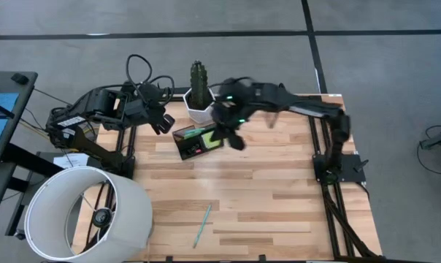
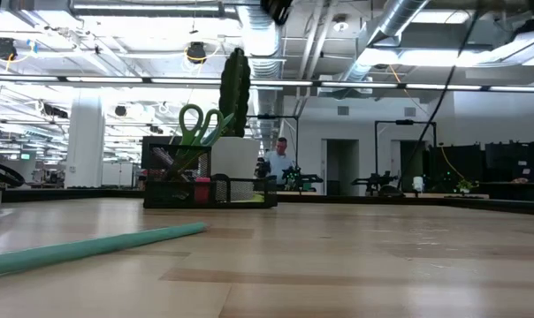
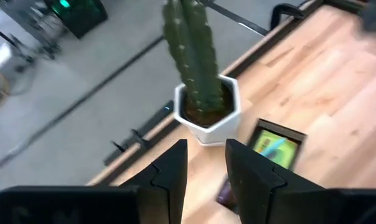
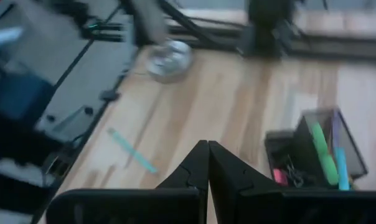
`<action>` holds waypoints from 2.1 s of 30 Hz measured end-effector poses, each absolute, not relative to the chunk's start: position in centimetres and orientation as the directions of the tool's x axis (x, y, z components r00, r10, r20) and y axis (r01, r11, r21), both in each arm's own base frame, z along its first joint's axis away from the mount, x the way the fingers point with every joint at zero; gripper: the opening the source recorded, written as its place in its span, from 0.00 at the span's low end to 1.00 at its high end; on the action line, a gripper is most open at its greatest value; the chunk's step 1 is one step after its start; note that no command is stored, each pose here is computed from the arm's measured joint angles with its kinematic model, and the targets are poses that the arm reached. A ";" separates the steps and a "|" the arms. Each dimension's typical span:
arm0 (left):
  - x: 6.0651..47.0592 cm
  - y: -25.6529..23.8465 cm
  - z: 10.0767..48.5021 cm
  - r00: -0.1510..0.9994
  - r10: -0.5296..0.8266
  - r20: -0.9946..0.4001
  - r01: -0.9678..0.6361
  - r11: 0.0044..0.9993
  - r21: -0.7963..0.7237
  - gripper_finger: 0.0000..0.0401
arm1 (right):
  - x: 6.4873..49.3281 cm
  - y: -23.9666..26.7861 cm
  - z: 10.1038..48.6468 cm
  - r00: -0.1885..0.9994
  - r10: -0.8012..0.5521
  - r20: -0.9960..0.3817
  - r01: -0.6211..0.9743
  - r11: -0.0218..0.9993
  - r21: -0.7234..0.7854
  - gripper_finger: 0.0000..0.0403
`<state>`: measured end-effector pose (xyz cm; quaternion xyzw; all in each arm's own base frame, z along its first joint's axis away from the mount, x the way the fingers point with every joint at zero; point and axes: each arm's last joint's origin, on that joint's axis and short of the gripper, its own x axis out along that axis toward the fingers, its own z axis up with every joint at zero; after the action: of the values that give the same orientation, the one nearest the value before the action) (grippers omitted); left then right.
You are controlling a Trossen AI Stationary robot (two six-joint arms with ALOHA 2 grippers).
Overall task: Pick and place office supplies into organizer
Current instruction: Put the blue pencil into the black mesh organizer
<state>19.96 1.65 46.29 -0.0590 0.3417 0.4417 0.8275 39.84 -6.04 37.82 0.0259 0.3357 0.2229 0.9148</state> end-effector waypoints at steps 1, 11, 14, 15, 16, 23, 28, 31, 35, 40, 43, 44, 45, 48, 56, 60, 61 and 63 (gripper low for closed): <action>20.0 1.6 46.3 0.388 0.676 -0.627 -0.770 0.611 0.182 0.25 | 38.8 -5.5 39.0 0.677 0.435 -0.593 -0.428 0.889 0.164 0.00; 20.6 0.0 46.5 0.485 0.610 -0.626 -0.729 0.678 0.096 0.25 | 28.6 -1.1 44.7 0.408 0.859 -0.310 -0.913 0.394 -0.108 0.00; 20.6 -0.4 46.5 0.490 0.614 -0.618 -0.736 0.672 0.084 0.25 | 29.5 -1.3 41.9 0.403 0.865 -0.301 -0.915 0.382 -0.127 0.00; 20.6 -0.4 46.5 0.492 0.613 -0.618 -0.736 0.672 0.080 0.25 | 30.2 -1.4 40.7 0.414 0.859 -0.303 -0.910 0.393 -0.128 0.00; 20.6 -0.5 46.5 0.494 0.610 -0.619 -0.733 0.675 0.079 0.25 | 31.1 -1.4 39.3 0.422 0.856 -0.299 -0.906 0.403 -0.127 0.00; 20.6 -0.9 46.4 0.504 0.595 -0.626 -0.718 0.692 0.080 0.25 | 37.1 1.4 31.8 0.386 0.888 -0.250 -0.920 0.390 -0.032 0.00; 20.5 -0.9 46.4 0.501 0.592 -0.631 -0.715 0.694 0.082 0.25 | 40.8 3.6 28.4 0.330 0.914 -0.234 -0.933 0.354 0.067 0.03; 20.5 -0.9 46.4 0.496 0.592 -0.635 -0.716 0.693 0.087 0.25 | 42.3 4.7 27.6 0.300 0.926 -0.231 -0.943 0.324 0.074 0.09; 20.4 -0.9 46.3 0.490 0.581 -0.650 -0.719 0.691 0.074 0.25 | 43.9 6.0 26.7 0.292 0.924 -0.247 -0.948 0.314 0.054 0.19; 20.2 -1.0 46.0 0.481 0.548 -0.684 -0.703 0.707 0.072 0.25 | 44.7 7.1 25.6 0.356 0.880 -0.313 -0.934 0.332 -0.129 0.29; 20.2 -1.0 46.0 0.485 0.535 -0.692 -0.698 0.714 0.063 0.25 | 45.7 7.8 23.5 0.429 0.822 -0.375 -0.902 0.369 -0.223 0.32; 20.2 -1.1 46.0 0.486 0.532 -0.694 -0.696 0.715 0.061 0.25 | 45.7 8.1 22.3 0.423 0.809 -0.409 -0.906 0.377 -0.193 0.33; 20.2 -1.1 46.0 0.486 0.531 -0.695 -0.696 0.716 0.061 0.25 | 45.8 8.4 21.1 0.405 0.809 -0.425 -0.913 0.378 -0.152 0.34; 20.2 -1.1 46.0 0.483 0.531 -0.696 -0.695 0.716 0.063 0.25 | 46.9 9.4 18.9 0.387 0.836 -0.389 -0.922 0.365 -0.132 0.35; 20.2 -1.1 46.0 0.485 0.523 -0.701 -0.686 0.724 0.065 0.25 | 48.4 11.4 13.7 0.367 0.861 -0.352 -0.928 0.312 -0.203 0.32; 20.2 -1.1 46.0 0.488 0.504 -0.712 -0.678 0.733 0.054 0.25 | 48.7 11.1 11.8 0.365 0.858 -0.362 -0.931 0.325 -0.168 0.32; 20.2 -1.1 46.0 0.489 0.501 -0.714 -0.676 0.735 0.052 0.25 | 48.6 10.8 11.0 0.356 0.854 -0.380 -0.934 0.329 -0.136 0.32; 20.2 -1.1 46.0 0.489 0.500 -0.714 -0.676 0.735 0.052 0.25 | 48.6 10.5 9.7 0.350 0.852 -0.390 -0.936 0.336 -0.107 0.32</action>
<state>20.21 -1.14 45.95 -0.1187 0.3701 0.3441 0.8547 48.62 10.50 9.68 -0.1580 0.1330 0.5542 0.8063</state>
